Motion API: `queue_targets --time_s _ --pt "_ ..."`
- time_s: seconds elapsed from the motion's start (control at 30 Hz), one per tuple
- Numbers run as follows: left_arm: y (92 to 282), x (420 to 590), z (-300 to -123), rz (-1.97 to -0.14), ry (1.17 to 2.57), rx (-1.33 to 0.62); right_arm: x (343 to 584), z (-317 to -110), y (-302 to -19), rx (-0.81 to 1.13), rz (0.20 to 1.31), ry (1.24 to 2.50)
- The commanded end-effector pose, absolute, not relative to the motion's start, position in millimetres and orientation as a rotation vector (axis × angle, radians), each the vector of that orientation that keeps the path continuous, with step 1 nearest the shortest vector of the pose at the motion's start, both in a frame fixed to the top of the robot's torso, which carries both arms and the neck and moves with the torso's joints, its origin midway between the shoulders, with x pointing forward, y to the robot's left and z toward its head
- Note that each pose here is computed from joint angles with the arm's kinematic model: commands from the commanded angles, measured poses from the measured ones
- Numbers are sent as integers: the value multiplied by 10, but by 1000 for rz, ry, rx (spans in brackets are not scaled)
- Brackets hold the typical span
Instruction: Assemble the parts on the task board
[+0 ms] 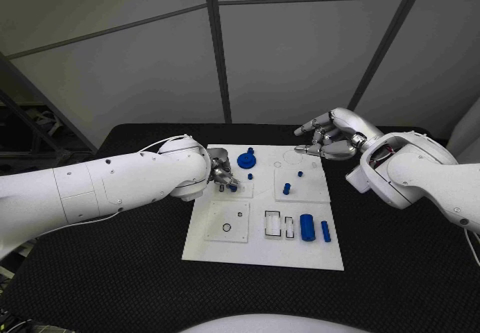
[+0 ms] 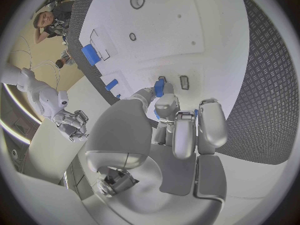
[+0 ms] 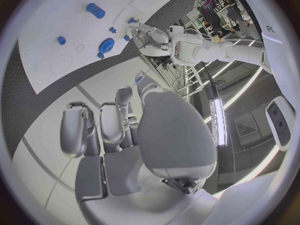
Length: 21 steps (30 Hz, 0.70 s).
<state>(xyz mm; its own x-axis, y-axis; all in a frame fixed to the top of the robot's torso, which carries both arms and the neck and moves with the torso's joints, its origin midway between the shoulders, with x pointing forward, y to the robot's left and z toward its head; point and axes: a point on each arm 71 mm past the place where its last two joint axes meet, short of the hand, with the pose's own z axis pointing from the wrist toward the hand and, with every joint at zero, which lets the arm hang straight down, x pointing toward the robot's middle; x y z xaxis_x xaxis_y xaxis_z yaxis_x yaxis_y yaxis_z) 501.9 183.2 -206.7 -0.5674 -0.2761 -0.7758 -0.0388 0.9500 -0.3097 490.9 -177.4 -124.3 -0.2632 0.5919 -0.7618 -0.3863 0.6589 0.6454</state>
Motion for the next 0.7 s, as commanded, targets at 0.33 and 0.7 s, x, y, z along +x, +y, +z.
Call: queue_targets --time_s 0.33,0.7 --pt "1830 4990 -2088 -288 2199 -180 4907 -1226 -1747 155 952 1575" --pt "1810 4990 -2095 -292 2207 -168 4911 -1225 -1739 153 954 1573"
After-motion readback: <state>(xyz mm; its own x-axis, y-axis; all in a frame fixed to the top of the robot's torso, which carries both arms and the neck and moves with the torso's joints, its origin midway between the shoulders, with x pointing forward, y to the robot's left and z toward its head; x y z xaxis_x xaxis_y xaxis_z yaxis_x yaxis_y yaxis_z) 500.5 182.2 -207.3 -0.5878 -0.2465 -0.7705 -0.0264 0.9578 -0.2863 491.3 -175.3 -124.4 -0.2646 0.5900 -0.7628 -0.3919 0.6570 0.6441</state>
